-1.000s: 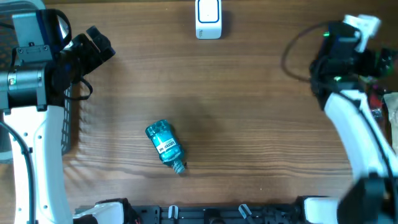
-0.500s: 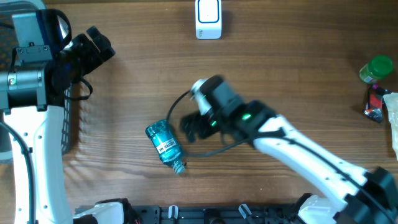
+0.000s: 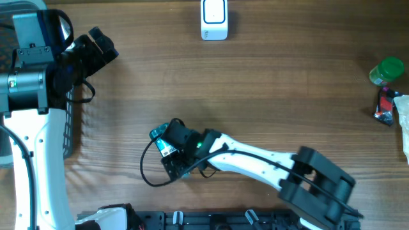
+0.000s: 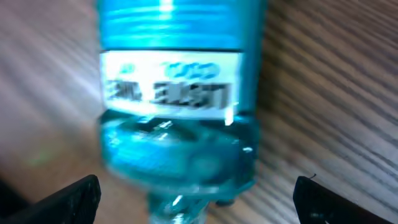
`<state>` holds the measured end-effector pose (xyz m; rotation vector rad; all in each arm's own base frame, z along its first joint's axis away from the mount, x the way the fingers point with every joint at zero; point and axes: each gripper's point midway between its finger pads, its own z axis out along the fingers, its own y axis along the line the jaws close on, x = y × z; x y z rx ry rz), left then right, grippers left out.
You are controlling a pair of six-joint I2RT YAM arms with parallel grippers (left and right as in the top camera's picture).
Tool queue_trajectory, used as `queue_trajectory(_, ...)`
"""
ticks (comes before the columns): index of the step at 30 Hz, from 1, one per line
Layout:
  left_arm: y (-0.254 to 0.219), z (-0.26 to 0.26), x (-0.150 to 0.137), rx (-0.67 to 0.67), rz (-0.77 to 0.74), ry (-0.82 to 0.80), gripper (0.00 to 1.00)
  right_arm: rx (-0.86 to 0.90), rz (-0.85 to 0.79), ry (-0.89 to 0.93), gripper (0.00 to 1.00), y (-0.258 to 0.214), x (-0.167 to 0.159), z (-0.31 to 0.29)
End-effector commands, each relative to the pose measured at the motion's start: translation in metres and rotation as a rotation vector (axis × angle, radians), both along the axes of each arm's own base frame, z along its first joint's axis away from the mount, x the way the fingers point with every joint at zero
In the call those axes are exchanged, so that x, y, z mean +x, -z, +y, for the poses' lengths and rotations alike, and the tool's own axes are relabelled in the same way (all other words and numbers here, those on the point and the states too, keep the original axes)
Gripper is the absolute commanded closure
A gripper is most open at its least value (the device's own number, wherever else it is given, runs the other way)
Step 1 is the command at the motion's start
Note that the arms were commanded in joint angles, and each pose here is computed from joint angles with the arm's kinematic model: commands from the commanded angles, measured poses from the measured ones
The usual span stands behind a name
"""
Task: Scan the item barcode
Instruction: 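Reach the right gripper down to the blue Listerine bottle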
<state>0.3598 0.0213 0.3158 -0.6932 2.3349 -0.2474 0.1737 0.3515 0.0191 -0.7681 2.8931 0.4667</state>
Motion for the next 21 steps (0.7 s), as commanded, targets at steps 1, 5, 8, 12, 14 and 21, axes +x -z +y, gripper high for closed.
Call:
queue_trajectory(1, -0.001, 0.004, 0.001, 0.016, -0.002, -0.002, 0.00, -0.020, -0.039, 0.109, 0.00, 0.007, 0.013, -0.001)
queue_trajectory(5, -0.001, 0.004, 0.001, 0.016, -0.002, -0.002, 0.00, -0.012, -0.082, 0.117, 0.00, 0.011, 0.022, 0.004)
queue_trajectory(8, -0.001, 0.004, 0.001, 0.016, -0.002, -0.002, 0.00, -0.005, -0.068, 0.077, 0.00, 0.015, 0.018, 0.007)
queue_trajectory(12, -0.001, 0.004, 0.001, 0.016, -0.002, -0.002, 0.00, 0.018, -0.066, -0.005, 0.00, 0.014, 0.012, 0.014)
queue_trajectory(14, -0.001, 0.004, 0.001, 0.016, -0.002, -0.002, 0.00, 0.023, -0.079, -0.039, 0.00, 0.013, 0.009, 0.017)
queue_trajectory(21, -0.001, 0.004, 0.001, 0.016, -0.002, -0.002, 0.00, 0.010, -0.126, -0.123, 0.00, 0.013, 0.006, 0.019)
